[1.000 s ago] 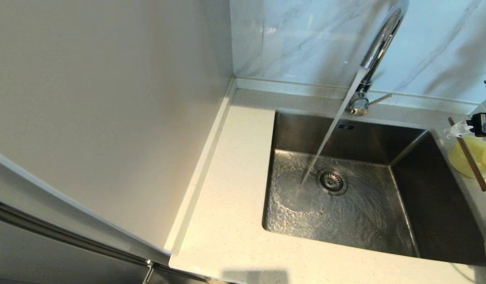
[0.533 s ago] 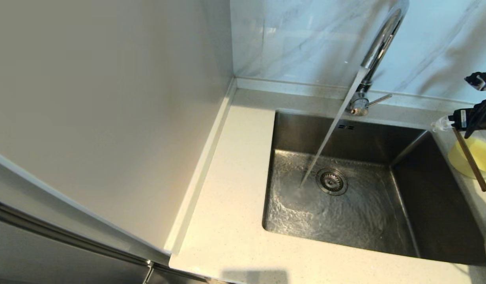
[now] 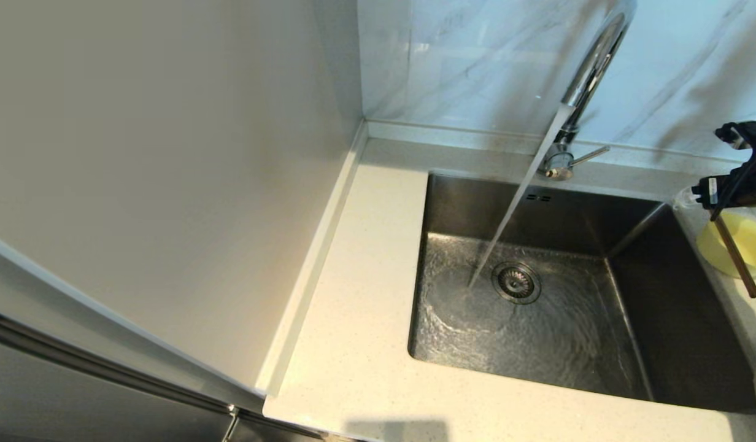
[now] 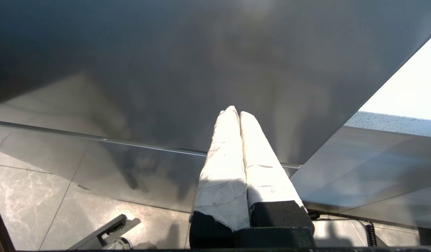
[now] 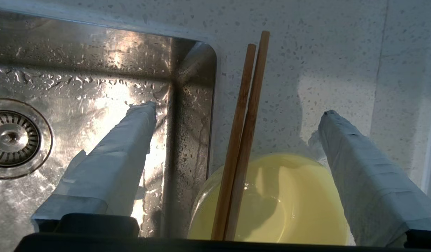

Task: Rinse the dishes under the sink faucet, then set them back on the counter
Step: Pick up the chopsticks

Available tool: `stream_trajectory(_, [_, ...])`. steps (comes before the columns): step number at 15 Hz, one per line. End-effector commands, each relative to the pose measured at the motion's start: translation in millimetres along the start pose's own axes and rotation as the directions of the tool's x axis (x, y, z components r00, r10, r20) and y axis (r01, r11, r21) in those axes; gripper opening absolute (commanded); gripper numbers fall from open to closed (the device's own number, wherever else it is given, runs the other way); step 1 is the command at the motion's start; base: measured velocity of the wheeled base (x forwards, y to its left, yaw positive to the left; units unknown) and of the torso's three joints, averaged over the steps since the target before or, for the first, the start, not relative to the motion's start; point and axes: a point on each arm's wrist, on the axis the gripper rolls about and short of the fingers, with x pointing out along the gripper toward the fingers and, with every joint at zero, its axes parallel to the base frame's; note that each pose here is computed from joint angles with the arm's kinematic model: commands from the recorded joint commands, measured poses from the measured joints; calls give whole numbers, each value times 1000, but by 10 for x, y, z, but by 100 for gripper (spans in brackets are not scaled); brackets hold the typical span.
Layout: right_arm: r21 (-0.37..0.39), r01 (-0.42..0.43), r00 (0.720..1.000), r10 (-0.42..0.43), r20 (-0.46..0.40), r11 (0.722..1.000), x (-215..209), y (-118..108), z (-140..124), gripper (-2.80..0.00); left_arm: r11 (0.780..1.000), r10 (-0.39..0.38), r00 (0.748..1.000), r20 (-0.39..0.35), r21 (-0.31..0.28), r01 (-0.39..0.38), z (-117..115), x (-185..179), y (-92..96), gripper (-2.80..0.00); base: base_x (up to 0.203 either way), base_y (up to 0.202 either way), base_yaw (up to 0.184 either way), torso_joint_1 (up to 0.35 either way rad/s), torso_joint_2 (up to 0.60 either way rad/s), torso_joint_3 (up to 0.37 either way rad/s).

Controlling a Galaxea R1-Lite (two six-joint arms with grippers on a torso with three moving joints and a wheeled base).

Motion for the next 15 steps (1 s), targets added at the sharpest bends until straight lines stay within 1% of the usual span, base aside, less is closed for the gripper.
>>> stream_trajectory(1, [-1,-4,1000,4,-13,1000,51,6,-31,0,1000,0,1000,0,0,0,0,0,0,-280,0,0,0,0,0,0])
stream_trajectory(5, [0,-4,1000,4,-27,1000,114,6,-66,0,1000,0,1000,0,0,0,0,0,0,-280,0,0,0,0,0,0])
stream_trajectory(6, [1,-2,1000,2,-28,1000,118,-1,-69,-280,1000,0,1000,0,0,0,0,0,0,-280,0,0,0,0,0,0])
stream_trajectory(9, [2,18,999,-18,-46,1000,145,-12,-101,-280,1000,0,1000,0,0,0,0,0,0,-280,0,0,0,0,0,0])
stream_trajectory(15, [-1,22,999,-22,-38,1000,130,-10,-82,-280,1000,0,1000,0,0,0,0,0,0,-280,0,0,0,0,0,0])
